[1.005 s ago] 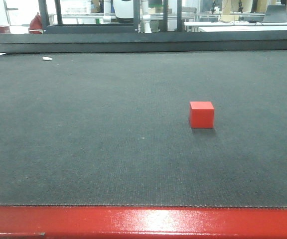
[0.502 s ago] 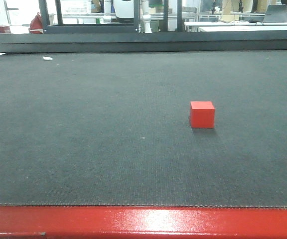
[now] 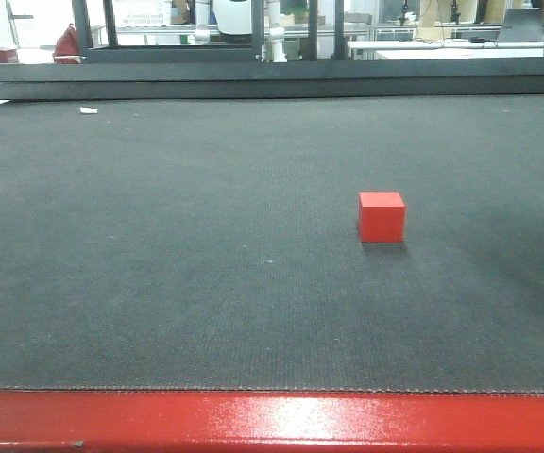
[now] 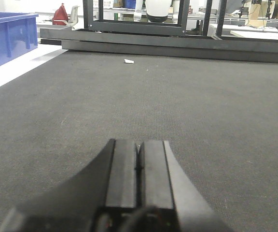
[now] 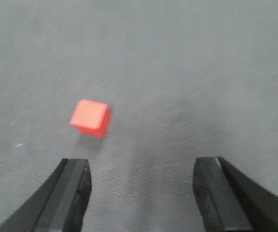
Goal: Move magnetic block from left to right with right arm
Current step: 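Lower the open right gripper around the red cube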
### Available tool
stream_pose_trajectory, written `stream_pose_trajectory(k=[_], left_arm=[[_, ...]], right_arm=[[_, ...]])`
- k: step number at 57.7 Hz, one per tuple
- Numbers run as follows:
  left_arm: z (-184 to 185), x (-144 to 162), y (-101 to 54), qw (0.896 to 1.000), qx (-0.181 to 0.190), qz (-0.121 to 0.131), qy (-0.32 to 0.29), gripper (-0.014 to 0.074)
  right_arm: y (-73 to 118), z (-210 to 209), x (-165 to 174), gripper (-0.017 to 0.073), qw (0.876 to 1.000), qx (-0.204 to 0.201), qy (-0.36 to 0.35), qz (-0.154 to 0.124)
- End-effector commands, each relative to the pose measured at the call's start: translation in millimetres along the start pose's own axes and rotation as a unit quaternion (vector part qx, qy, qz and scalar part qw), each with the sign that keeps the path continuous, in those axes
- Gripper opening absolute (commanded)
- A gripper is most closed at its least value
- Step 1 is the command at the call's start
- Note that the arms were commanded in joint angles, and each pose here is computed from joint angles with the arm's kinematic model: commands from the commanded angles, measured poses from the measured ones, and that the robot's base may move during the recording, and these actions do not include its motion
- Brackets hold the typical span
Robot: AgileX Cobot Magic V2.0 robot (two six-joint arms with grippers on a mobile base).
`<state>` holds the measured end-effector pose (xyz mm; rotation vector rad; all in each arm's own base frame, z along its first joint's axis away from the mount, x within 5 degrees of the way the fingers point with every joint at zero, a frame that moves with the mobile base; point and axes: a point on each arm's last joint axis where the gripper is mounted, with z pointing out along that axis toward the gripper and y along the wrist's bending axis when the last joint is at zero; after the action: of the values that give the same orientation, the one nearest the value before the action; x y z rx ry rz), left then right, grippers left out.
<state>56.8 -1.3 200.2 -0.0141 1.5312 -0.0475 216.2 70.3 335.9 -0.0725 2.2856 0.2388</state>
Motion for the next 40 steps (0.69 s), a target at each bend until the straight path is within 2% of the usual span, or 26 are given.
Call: stream_pose_trajectory(k=[1, 12, 19, 32, 40], left_arm=[[-1, -6, 0.1, 0.999, 0.002, -0.006, -0.045, -0.0126], [-1, -6, 0.1, 0.999, 0.002, -0.006, -0.045, -0.0126], [-1, -6, 0.1, 0.999, 0.002, -0.006, -0.045, -0.0126], [-1, -6, 0.1, 0.999, 0.002, -0.006, -0.045, -0.0126], [-1, -6, 0.1, 0.999, 0.002, -0.006, -0.045, -0.0126]], right_arm=[[19.1, 9, -31, 0.0552, 1.0, 0.002, -0.006, 0.014], [56.4, 61, -52, 0.0552, 0.997, 0.016, 0.069, 0.026], [68.8, 90, -56, 0.0552, 0.994, 0.03, 0.102, 0.036], [74.0, 136, -46, 0.0552, 0.985, 0.058, 0.146, 0.075], [75.2, 156, -38, 0.0552, 0.983, 0.062, 0.157, 0.076]])
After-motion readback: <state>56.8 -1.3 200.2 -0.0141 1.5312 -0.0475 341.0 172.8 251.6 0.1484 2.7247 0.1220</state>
